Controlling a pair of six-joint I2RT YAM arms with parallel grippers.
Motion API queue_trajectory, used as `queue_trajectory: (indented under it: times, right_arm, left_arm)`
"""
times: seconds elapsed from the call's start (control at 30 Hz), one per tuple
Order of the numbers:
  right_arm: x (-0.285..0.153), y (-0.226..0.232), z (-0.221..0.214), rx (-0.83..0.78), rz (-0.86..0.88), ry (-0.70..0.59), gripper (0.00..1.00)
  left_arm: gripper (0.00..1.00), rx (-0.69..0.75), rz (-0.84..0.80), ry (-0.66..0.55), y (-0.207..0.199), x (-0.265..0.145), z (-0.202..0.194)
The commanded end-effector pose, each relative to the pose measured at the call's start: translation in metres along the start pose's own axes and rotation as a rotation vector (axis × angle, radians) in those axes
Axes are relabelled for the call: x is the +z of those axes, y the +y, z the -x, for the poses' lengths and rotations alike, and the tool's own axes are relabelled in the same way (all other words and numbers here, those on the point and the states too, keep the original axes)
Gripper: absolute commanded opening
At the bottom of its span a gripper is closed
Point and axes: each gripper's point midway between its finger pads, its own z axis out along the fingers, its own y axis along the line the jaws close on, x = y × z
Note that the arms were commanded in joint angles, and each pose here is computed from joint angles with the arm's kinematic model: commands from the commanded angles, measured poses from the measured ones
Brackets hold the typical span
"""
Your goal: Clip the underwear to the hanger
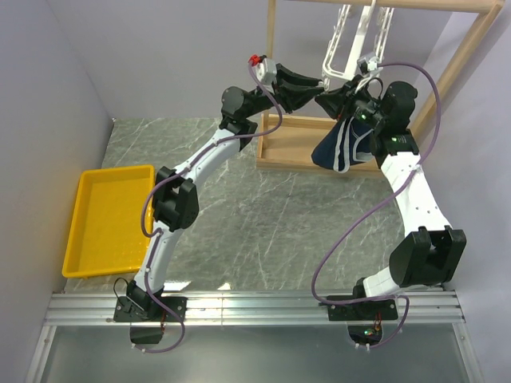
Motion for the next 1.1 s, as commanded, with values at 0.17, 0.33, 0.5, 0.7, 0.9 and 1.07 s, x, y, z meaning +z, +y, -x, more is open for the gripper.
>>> queue_trajectory:
  times: [0.17, 0.33, 0.5, 0.7, 0.9, 1.07]
  right_arm:
    - [-0.001, -0.001, 0.02, -0.014, -0.01, -0.023, 0.13]
    - [-0.005, -0.011, 0.025, -0.048, -0.084, -0.04, 0.34]
    - [-0.01, -0.016, 0.029, -0.097, -0.14, -0.056, 0.49]
    - [-0.016, -0.014, 0.039, -0.164, -0.174, -0.104, 0.49]
    - [-0.013, -0.01, 0.036, -0.256, -0.193, -0.112, 0.45]
    - [-0.012, -0.012, 0.04, -0.3, -0.226, -0.14, 0.38]
  left_arm:
    - [0.15, -0.001, -0.016, -0.048, -0.009, 0.014, 0.022]
    - [0.0, -0.007, 0.0, -0.049, -0.012, 0.019, 0.022]
    - [0.0, -0.026, 0.02, -0.049, -0.012, 0.022, 0.02]
    - [0.0, -0.052, 0.053, -0.055, -0.011, 0.025, 0.02]
    - [0.0, -0.092, 0.063, -0.071, -0.013, 0.027, 0.024]
    - [0.0, -0.104, 0.075, -0.067, -0.014, 0.029, 0.024]
